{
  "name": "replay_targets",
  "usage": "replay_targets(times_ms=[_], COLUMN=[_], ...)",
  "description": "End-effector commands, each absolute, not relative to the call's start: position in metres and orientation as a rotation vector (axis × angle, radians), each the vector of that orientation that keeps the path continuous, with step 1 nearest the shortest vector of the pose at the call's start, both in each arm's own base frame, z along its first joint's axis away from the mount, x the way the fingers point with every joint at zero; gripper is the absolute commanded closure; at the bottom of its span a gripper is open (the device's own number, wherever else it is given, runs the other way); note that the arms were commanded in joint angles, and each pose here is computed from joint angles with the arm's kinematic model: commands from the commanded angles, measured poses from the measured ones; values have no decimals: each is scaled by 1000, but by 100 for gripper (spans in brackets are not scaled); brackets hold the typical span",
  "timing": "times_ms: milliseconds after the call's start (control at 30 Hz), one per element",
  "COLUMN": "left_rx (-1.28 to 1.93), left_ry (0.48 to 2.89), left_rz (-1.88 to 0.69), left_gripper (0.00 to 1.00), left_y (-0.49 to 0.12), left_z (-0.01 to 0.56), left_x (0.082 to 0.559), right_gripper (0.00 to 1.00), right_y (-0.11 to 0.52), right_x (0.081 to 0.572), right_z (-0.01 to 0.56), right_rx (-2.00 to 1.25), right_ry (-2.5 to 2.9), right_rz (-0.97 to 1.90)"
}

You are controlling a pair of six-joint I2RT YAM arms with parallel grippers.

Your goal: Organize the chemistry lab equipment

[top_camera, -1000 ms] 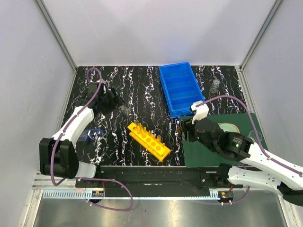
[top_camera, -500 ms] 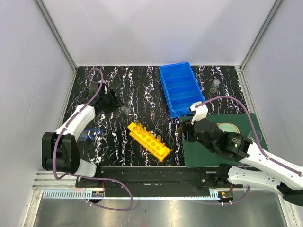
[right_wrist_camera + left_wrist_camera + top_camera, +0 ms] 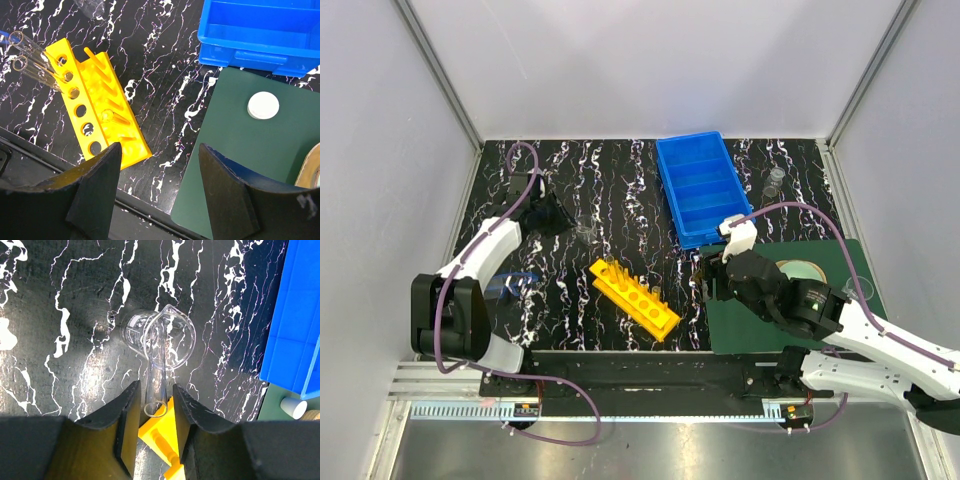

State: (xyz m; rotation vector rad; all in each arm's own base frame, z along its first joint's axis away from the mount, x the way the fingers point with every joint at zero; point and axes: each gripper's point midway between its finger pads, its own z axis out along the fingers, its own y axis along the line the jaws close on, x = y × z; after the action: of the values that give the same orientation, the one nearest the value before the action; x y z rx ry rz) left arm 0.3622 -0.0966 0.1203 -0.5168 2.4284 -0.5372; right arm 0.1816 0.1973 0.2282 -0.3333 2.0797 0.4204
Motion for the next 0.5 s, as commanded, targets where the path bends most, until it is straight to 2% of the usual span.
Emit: replay_targets(times_ms=[0, 300, 400, 467], left_rx=[-477, -472, -467, -459], left_ry=[2362, 2370, 2370, 2363], left_rz=[-572, -569, -574, -584], left_gripper=[68, 82, 90, 100], left_y=[-99, -100, -100, -101], left_z=[142, 142, 144, 148], left_x=[381, 382, 381, 381], right_gripper=[31, 31, 31, 31], right_y=[200, 202, 202, 202], right_x=[186, 185, 185, 185], right_z=[237, 233, 232, 232], right_rx=[-301, -306, -303, -301], right_ry=[2042, 2047, 2050, 2050], right_rz=[434, 442, 443, 445])
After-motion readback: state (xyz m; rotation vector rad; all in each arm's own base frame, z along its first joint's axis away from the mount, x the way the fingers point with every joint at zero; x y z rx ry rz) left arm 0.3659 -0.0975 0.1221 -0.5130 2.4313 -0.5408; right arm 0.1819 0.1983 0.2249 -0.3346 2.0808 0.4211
